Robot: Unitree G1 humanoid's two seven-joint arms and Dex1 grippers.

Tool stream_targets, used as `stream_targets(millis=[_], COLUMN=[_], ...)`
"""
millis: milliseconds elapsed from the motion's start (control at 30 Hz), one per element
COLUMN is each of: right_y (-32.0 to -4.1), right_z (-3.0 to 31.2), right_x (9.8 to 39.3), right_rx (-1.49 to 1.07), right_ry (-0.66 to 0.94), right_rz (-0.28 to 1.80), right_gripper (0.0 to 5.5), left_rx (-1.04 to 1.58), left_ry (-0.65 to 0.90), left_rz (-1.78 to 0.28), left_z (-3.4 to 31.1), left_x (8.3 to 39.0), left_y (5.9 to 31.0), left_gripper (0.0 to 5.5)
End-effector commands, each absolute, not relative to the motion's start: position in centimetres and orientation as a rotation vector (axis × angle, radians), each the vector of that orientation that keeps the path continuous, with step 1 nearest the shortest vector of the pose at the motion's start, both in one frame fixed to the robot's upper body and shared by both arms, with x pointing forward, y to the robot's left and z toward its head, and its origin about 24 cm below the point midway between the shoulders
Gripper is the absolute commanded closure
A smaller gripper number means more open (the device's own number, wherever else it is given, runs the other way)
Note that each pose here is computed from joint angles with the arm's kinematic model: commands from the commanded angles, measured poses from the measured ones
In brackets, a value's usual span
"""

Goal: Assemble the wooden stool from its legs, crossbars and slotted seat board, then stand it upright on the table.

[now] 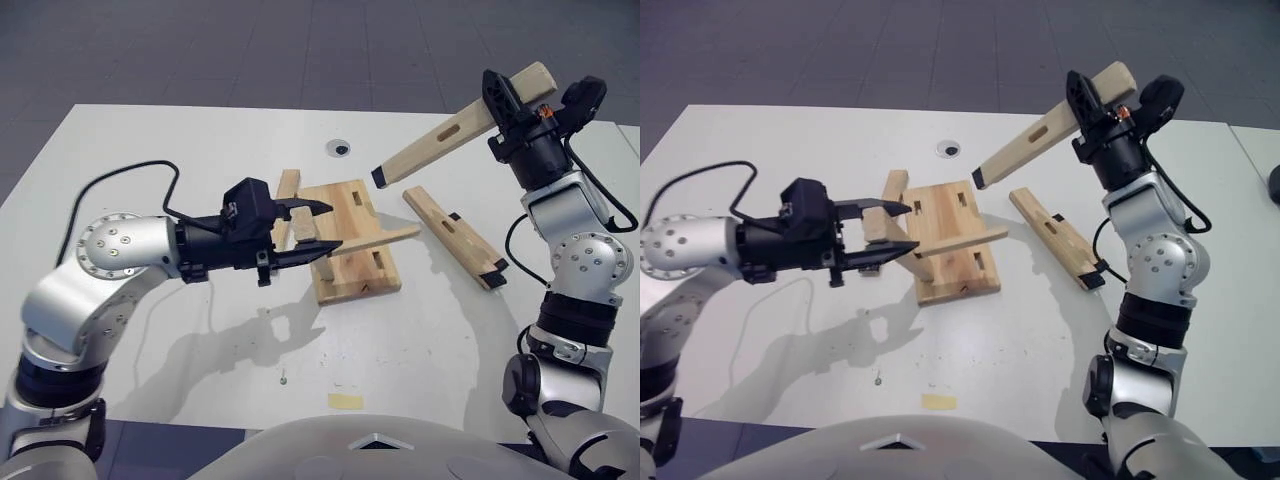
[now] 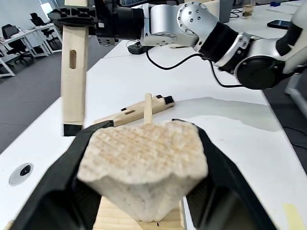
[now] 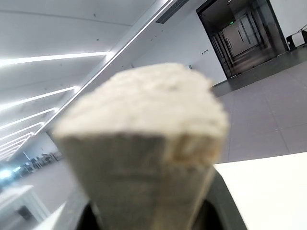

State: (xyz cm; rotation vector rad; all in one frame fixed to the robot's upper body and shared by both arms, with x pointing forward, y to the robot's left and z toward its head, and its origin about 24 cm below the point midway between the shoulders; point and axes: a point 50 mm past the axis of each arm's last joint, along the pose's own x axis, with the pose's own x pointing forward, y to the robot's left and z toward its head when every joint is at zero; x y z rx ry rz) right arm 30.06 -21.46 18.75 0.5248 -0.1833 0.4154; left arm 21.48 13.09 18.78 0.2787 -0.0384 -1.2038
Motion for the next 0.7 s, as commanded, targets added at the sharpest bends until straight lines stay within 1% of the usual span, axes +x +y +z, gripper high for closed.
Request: stream_targets(millis=[33, 133, 233, 333, 400, 600, 700], right_y=[-21.3, -20.3, -19.1, -18.0, -17.4, -16.7, -16.1], right_z=[19.0, 18.3, 17.1, 16.5, 16.3, 15.7, 16.0], right_x=[29.2, 28.6, 28.1, 28.1, 28.2, 29.1, 29.2], right_rx=[0.346, 0.250, 0.125, 0.038, 0.020, 0.048, 0.062], right_ry=[-0.195, -0.172, -0.141, -0.147, -0.164, -0.174, -0.180], right_rz=[0.430, 0.465, 0.478, 0.489, 0.488, 0.465, 0.479], right_gripper=[4.51, 4.51, 4.51, 4.51, 4.51, 4.51, 4.51], left_rx=[0.255, 0.235, 0.230, 0.210, 0.212, 0.216, 0.213], left_ry=[0.007, 0.010, 0.026, 0.021, 0.024, 0.028, 0.023], left_rz=[-1.014, -0.938, -0.901, -0.880, -0.881, -0.909, -0.913], left_z=[16.4, 15.6, 15.0, 15.1, 15.0, 15.0, 15.2], left_x=[22.8, 23.2, 23.4, 23.5, 23.4, 23.4, 23.5], left_y=[11.8, 11.1, 10.7, 10.6, 10.5, 10.2, 10.1], left_gripper=[3.47, 3.47, 3.47, 3.47, 3.47, 3.47, 3.47])
